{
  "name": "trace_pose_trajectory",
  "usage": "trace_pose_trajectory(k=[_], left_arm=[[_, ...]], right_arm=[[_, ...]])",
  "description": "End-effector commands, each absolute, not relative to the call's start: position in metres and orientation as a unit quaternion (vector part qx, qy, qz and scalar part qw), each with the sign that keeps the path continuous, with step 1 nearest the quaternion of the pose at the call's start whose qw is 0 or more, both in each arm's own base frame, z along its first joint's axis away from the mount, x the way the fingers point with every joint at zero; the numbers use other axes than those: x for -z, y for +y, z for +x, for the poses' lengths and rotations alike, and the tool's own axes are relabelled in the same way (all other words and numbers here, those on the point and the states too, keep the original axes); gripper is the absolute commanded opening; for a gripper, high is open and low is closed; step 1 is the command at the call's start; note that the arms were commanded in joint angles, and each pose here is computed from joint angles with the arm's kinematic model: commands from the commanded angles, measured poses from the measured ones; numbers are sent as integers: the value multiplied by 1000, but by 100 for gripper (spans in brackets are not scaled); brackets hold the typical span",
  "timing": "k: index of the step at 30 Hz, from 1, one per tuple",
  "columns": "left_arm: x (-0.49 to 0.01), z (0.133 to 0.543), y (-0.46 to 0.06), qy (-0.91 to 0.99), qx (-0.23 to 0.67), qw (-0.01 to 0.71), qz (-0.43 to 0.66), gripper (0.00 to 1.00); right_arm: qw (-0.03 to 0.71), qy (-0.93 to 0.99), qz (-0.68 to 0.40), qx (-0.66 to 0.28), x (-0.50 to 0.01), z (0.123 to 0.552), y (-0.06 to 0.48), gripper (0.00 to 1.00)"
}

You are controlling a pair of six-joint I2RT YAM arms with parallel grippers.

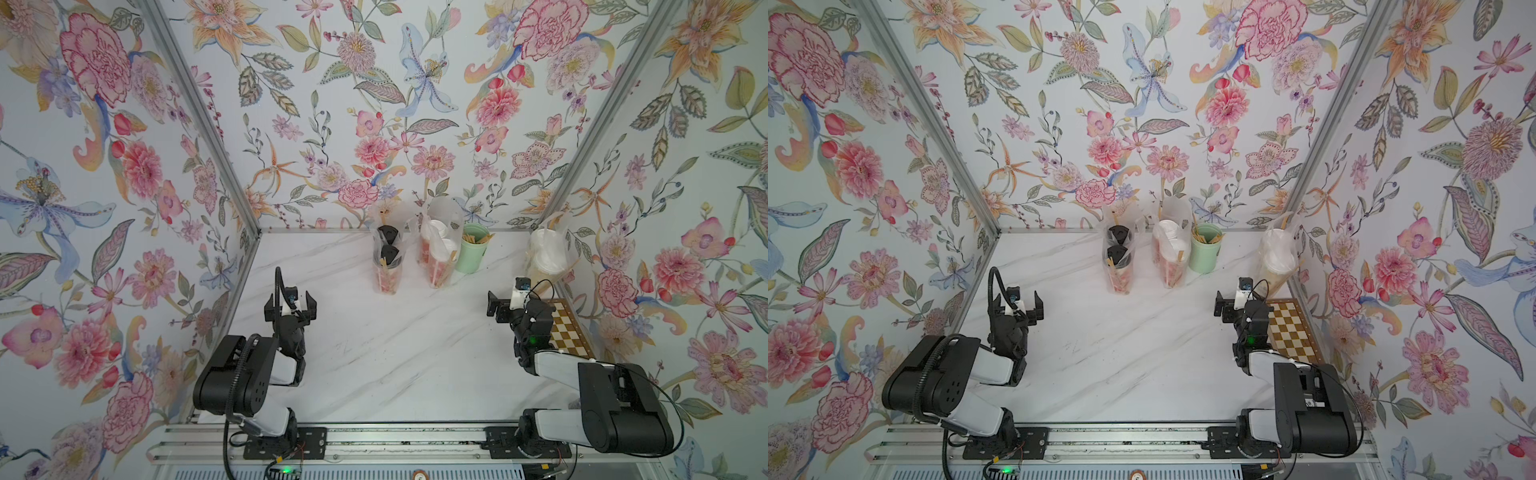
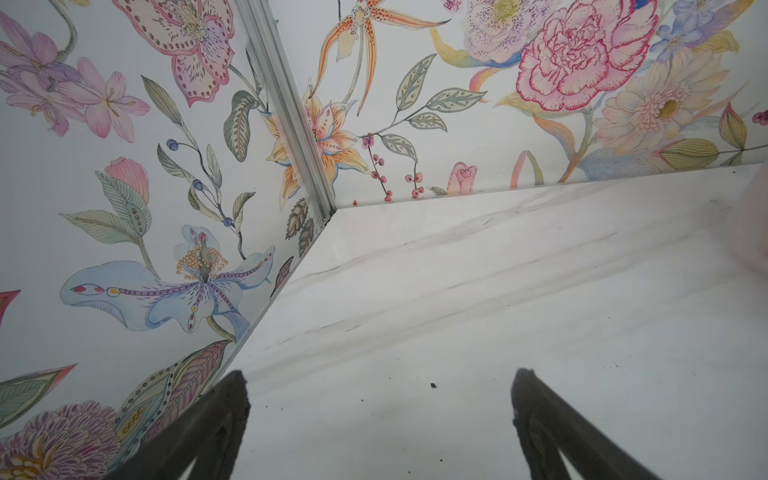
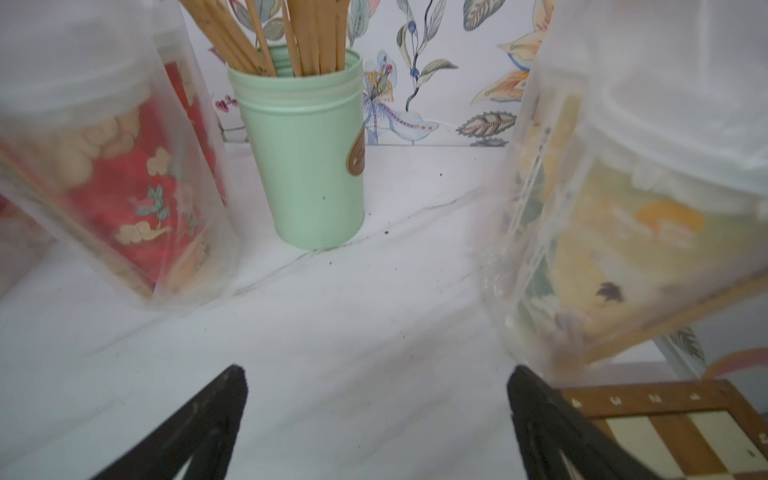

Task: Pack milk tea into plastic carrier bags
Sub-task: Reset both arms

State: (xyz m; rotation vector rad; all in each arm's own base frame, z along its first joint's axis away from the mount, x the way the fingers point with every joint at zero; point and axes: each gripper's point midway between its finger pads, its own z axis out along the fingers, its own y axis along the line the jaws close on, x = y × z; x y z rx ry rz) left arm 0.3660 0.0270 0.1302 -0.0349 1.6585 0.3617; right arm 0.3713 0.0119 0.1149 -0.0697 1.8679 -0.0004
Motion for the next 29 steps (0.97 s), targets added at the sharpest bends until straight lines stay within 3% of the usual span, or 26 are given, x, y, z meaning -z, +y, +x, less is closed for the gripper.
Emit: trace_pose_trajectory(k=[1,7,29], left_arm=[[-139,370,27,722,-151,675,-22,99],[-139,370,27,722,-151,675,-22,99],[-139,370,27,722,-151,675,-21,99]], right_arm=[[619,785,-36,9,-125,383,12,100],[612,790,-18,25,-105,386,5,100],[621,783,-1,40,-107,385,-1,100]])
